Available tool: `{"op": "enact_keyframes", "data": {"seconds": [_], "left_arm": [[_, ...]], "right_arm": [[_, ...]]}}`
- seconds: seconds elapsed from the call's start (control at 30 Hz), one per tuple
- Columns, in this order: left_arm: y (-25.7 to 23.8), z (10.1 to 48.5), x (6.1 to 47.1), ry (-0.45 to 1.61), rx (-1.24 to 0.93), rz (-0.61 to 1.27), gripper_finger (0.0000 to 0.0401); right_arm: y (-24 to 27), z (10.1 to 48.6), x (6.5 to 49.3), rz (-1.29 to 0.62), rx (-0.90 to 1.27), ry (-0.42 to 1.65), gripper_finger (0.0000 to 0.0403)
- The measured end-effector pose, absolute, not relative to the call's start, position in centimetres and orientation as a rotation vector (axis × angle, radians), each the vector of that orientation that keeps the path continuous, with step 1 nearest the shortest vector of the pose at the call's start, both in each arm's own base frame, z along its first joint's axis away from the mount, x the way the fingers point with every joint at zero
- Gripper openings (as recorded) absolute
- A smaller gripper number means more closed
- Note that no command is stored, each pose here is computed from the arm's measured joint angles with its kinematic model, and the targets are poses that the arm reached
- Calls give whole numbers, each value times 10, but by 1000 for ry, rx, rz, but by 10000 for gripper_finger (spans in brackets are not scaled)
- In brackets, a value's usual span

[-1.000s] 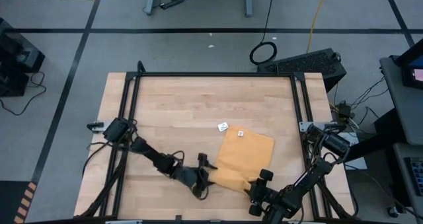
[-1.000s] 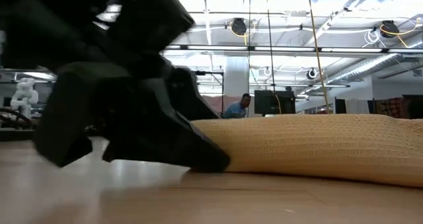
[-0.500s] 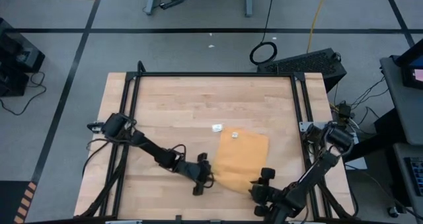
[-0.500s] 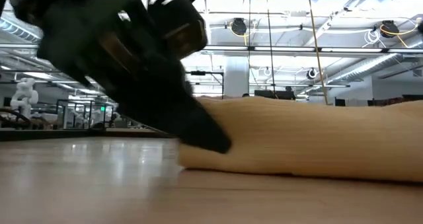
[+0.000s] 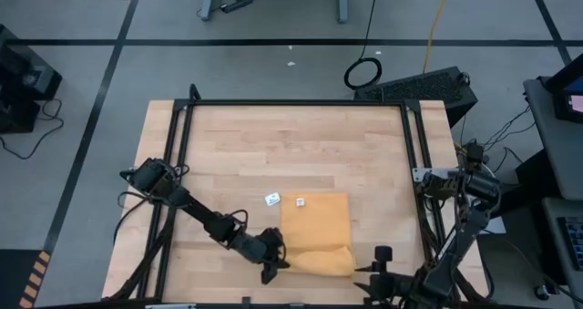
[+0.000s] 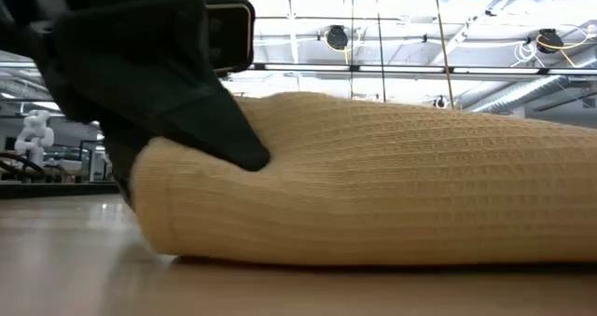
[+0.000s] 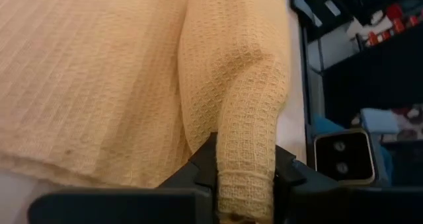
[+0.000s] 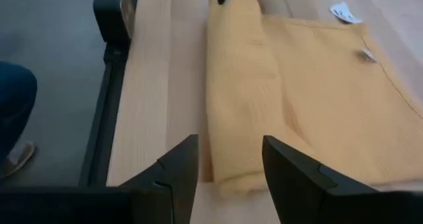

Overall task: Roll towel into tight, uniform cylinder
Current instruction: Roll the orange towel

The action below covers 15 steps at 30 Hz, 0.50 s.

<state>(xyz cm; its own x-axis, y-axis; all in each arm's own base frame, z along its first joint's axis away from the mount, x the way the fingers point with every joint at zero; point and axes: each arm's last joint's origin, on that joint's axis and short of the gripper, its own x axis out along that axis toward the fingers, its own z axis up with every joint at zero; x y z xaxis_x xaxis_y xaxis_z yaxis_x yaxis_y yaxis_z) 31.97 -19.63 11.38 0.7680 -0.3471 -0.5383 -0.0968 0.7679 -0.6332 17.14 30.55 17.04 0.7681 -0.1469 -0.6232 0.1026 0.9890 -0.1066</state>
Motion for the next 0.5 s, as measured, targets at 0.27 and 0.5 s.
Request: {"op": "enact_keyframes", "data": {"seconds": [0.27, 0.5], "left_arm": [[-183, 113, 326, 703, -752, -97, 66], [-174, 112, 331, 726, -790, -115, 67]], "right_arm": [[304, 149, 196, -119, -239, 689, 219], [292, 138, 211, -172, -344, 708, 329]]}}
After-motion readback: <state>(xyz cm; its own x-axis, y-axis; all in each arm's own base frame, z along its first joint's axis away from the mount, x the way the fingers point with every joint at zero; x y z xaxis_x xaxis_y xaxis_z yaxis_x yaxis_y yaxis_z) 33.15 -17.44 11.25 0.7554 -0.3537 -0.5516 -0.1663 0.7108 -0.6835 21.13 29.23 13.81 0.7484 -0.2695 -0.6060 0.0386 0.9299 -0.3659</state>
